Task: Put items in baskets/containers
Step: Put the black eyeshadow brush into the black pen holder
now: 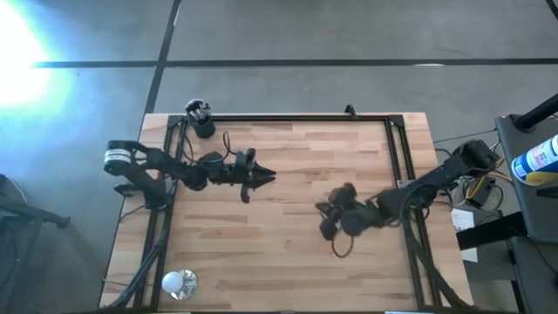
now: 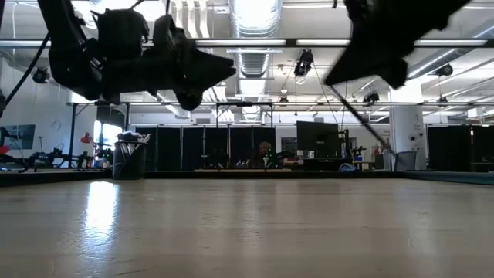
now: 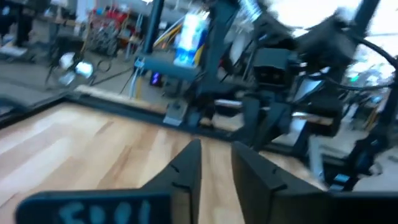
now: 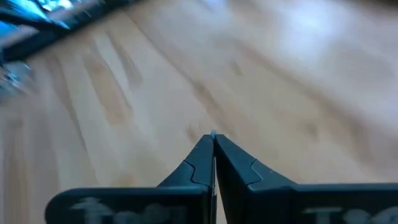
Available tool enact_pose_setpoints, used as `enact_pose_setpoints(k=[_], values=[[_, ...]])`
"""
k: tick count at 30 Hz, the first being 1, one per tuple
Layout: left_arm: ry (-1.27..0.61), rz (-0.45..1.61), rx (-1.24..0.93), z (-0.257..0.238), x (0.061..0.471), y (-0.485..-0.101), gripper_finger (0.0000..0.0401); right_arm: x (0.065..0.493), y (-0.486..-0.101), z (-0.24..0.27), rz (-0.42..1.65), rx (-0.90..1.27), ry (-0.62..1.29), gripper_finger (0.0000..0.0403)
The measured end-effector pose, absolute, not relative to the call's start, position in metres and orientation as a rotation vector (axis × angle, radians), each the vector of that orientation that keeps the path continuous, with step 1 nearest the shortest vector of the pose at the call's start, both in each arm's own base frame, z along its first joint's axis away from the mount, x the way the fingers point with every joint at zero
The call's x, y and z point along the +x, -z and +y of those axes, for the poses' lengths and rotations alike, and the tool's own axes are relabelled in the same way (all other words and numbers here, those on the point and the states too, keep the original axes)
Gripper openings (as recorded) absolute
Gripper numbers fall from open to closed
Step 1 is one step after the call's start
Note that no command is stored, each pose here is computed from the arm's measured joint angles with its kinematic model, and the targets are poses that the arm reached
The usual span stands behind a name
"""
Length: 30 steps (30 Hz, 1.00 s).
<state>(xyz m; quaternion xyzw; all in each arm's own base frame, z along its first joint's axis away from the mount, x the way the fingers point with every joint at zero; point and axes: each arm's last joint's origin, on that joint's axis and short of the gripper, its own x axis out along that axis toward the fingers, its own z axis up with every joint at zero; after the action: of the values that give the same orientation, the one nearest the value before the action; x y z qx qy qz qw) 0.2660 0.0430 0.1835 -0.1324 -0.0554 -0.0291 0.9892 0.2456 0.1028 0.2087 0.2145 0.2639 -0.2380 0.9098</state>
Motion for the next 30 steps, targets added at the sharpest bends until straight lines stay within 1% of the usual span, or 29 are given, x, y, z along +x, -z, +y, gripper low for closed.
enact_pose_setpoints(k=[3, 6, 11, 14, 20, 26, 30], values=[[0.096, -0.184, -0.274, 0.037, 0.267, -0.187, 0.0099, 0.263, -0.221, 0.088, 0.448, 0.338, 0.432, 0.0008], [0.127, -0.232, -0.269, 0.032, 0.27, -0.189, 0.0113, 0.278, -0.232, 0.075, 0.345, 0.25, 0.387, 0.0008], [0.185, -0.259, -0.254, 0.023, 0.285, -0.195, 0.0119, 0.298, -0.245, 0.057, 0.183, 0.184, 0.277, 0.0008], [0.196, -0.248, -0.224, 0.02, 0.294, -0.197, 0.0119, 0.305, -0.25, 0.048, 0.121, 0.169, 0.236, 0.0008], [0.183, -0.195, -0.222, 0.02, 0.302, -0.197, 0.0119, 0.307, -0.256, 0.041, 0.064, 0.129, 0.206, 0.0008], [0.186, -0.233, -0.216, 0.02, 0.309, -0.207, 0.0119, 0.308, -0.257, 0.037, 0.056, 0.102, 0.202, 0.0008], [0.188, -0.237, -0.209, 0.021, 0.317, -0.214, 0.0117, 0.309, -0.259, 0.038, 0.031, 0.085, 0.161, 0.0008]])
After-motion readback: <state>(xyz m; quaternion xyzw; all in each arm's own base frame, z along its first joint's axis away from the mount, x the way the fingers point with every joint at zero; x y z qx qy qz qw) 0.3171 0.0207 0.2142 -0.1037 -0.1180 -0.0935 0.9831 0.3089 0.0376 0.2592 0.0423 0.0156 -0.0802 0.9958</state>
